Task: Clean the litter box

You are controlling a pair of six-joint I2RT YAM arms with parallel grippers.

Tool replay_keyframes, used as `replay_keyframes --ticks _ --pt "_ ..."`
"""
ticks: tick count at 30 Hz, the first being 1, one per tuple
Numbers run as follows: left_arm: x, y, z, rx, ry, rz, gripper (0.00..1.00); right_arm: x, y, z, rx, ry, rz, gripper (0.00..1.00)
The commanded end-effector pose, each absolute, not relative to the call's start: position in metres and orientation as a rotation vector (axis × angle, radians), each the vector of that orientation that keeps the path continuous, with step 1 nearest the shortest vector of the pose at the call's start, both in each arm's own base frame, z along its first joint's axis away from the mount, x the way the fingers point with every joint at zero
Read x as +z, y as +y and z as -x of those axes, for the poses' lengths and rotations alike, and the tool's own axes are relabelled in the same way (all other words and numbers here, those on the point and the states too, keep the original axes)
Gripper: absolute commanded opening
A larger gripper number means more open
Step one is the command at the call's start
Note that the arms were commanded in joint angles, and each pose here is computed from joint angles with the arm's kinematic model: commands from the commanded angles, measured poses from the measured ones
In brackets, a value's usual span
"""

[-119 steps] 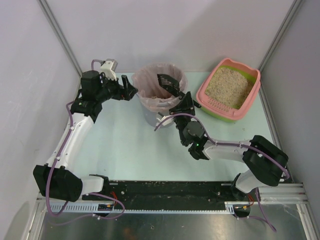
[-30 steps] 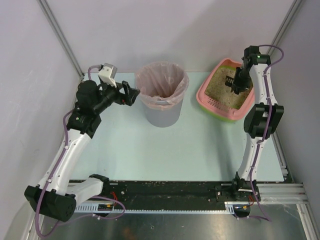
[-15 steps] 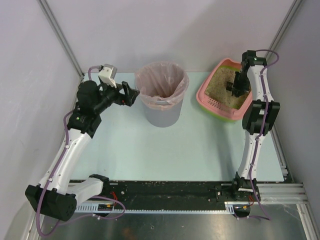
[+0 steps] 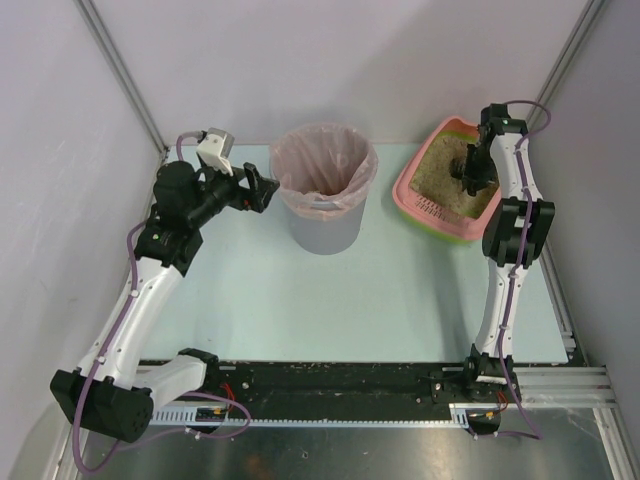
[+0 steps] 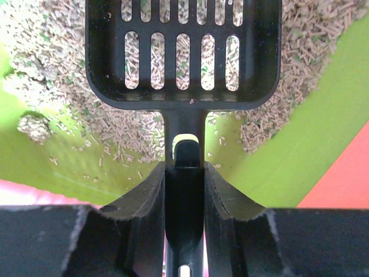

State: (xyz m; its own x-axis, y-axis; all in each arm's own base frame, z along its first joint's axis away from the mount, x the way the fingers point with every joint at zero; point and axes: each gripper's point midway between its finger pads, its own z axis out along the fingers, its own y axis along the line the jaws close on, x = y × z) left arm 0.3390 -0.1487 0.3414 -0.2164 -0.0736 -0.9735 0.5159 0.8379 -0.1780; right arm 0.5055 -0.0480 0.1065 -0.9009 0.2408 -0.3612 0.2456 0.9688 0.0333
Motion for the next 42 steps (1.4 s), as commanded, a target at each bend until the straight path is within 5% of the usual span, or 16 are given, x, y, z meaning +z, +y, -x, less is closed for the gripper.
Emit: replay_keyframes --ticks 1,32,42 --pt "0.346 -0.151 -0.339 -0.576 1.690 -0.359 0.90 0.119 -0.052 -0.536 -0.044 2.623 -0.306 0.00" --pt "0.343 -0.151 -0.341 -0.584 1.699 -0.359 0.90 0.125 -0.043 -0.578 -0.005 2.459 -0.260 0.00" --pt "0.344 -0.150 -0.341 -0.584 1.698 -0.354 0.90 0.128 -0.034 -0.547 0.018 2.552 -0.285 0.00"
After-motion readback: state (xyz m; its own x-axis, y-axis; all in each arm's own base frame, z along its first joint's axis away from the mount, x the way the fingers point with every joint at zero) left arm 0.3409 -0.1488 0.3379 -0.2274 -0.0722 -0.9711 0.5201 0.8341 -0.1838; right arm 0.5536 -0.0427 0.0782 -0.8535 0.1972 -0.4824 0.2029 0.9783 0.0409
